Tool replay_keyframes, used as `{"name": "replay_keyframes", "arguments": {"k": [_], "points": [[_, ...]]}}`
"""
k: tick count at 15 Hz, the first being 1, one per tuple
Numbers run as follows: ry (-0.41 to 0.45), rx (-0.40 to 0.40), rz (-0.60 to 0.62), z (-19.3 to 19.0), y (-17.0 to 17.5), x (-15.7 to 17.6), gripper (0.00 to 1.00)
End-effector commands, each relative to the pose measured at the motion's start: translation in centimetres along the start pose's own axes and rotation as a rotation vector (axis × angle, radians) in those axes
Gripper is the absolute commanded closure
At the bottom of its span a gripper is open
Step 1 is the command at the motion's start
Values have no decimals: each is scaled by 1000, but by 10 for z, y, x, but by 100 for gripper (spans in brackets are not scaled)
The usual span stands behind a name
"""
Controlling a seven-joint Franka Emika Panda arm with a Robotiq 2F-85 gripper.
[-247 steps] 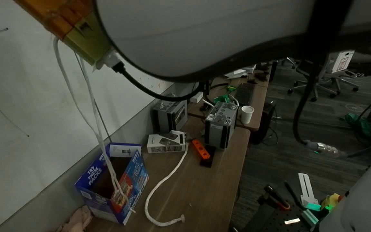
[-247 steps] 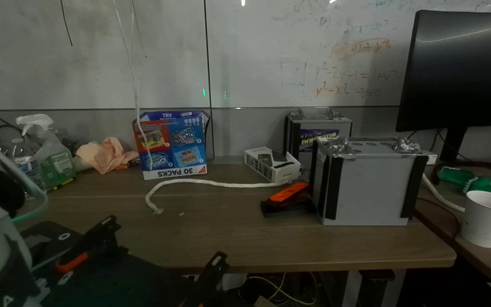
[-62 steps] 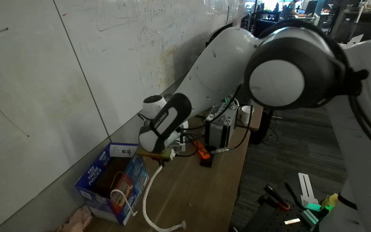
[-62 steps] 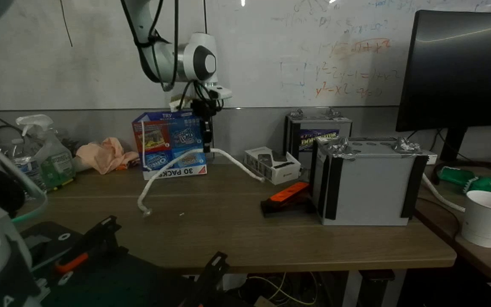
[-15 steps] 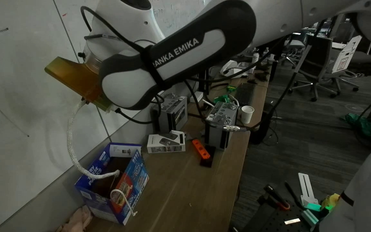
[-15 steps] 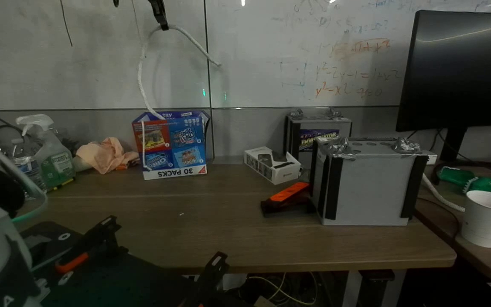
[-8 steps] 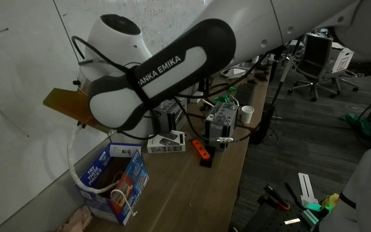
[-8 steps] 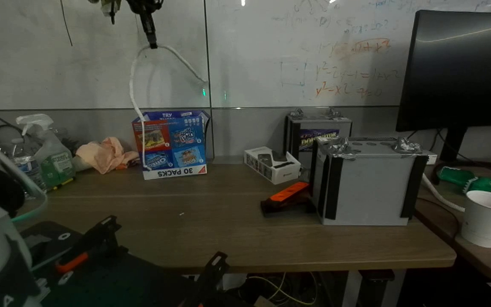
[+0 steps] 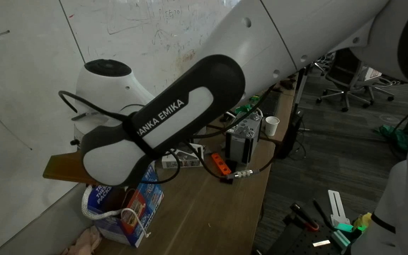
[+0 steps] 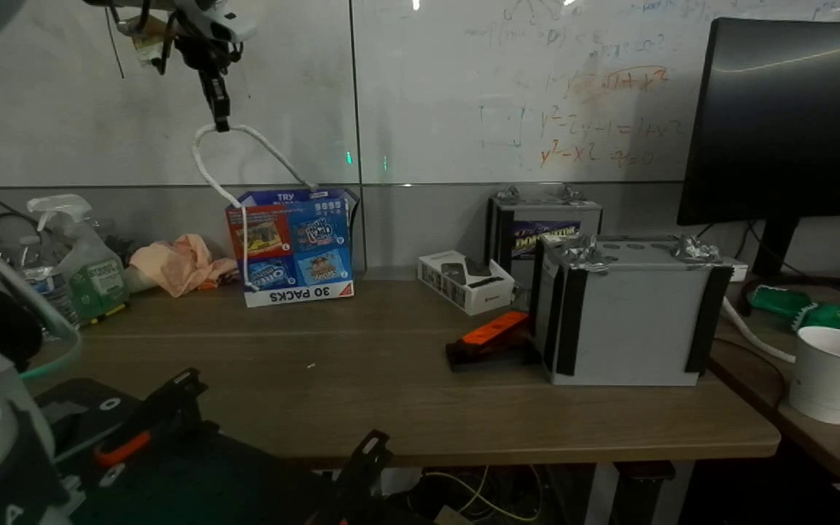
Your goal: Put the two ropes in the box one at a time
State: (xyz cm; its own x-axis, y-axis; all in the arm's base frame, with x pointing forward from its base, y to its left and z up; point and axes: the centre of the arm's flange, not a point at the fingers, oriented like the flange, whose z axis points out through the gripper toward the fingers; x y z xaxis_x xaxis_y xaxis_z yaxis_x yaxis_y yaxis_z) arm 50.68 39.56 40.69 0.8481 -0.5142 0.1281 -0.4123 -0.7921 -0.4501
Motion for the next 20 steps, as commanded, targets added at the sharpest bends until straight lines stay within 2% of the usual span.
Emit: {"name": "replay_keyframes", "arguments": {"k": [1, 7, 12, 13, 14, 17, 20], "points": [[-24, -21, -43, 4, 3, 2, 96], [55, -37, -17, 21, 6, 59, 95], [59, -95, 22, 56, 22, 93, 94], [46, -111, 30, 63, 25, 94, 64], [43, -131, 20, 65, 27, 94, 63], [9, -203, 6, 69, 36, 84, 41], [-62, -303, -27, 60, 45, 51, 18]]}}
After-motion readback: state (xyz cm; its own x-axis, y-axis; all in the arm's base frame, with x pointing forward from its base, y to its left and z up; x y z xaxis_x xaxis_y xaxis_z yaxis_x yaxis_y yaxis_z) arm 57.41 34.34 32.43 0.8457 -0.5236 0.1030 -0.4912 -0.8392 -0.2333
